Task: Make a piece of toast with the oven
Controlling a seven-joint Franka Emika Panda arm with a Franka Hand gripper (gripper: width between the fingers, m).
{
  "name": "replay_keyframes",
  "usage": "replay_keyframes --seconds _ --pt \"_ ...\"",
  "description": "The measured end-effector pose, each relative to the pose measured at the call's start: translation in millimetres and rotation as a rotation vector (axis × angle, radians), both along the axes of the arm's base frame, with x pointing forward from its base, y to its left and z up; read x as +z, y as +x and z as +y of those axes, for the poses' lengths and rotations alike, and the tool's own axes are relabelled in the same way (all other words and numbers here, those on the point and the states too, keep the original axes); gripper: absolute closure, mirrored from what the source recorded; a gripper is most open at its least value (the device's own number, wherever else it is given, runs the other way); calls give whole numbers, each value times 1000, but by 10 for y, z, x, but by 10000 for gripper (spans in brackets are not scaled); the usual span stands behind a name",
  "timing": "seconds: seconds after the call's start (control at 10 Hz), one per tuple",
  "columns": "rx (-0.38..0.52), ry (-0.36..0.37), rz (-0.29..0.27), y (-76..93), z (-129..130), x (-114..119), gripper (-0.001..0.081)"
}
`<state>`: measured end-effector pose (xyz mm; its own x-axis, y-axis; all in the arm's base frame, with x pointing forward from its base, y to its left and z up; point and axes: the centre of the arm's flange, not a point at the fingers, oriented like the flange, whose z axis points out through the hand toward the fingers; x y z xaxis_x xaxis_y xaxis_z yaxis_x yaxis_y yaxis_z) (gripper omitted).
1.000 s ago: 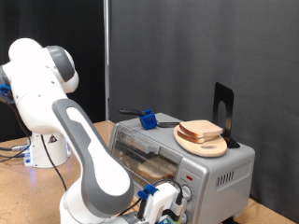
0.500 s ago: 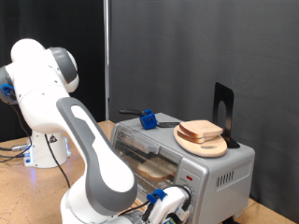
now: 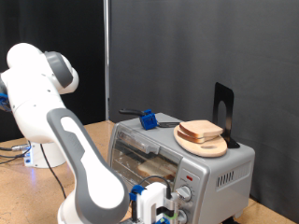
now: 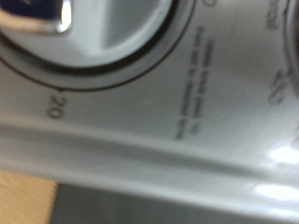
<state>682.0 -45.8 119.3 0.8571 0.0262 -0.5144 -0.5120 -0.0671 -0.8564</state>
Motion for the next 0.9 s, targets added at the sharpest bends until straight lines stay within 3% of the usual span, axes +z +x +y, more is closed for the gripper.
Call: replay_keyframes --seconds 0.2,0.3,0.4,0.5,0.6,0.7,0.8,0.9 --pt "-5 46 -212 -16 -4 -61 806" --pt "-7 61 -321 -36 -6 -121 691" --pt "-12 79 -429 -49 -4 -162 691" --pt "-16 97 -535 -67 -11 -198 514" --pt "-20 118 -641 -79 -16 -212 514" --pt "-24 143 -752 -95 -20 -225 312" --pt "-25 132 -672 -118 -57 -272 189" --pt "-25 111 -538 -129 -110 -295 189"
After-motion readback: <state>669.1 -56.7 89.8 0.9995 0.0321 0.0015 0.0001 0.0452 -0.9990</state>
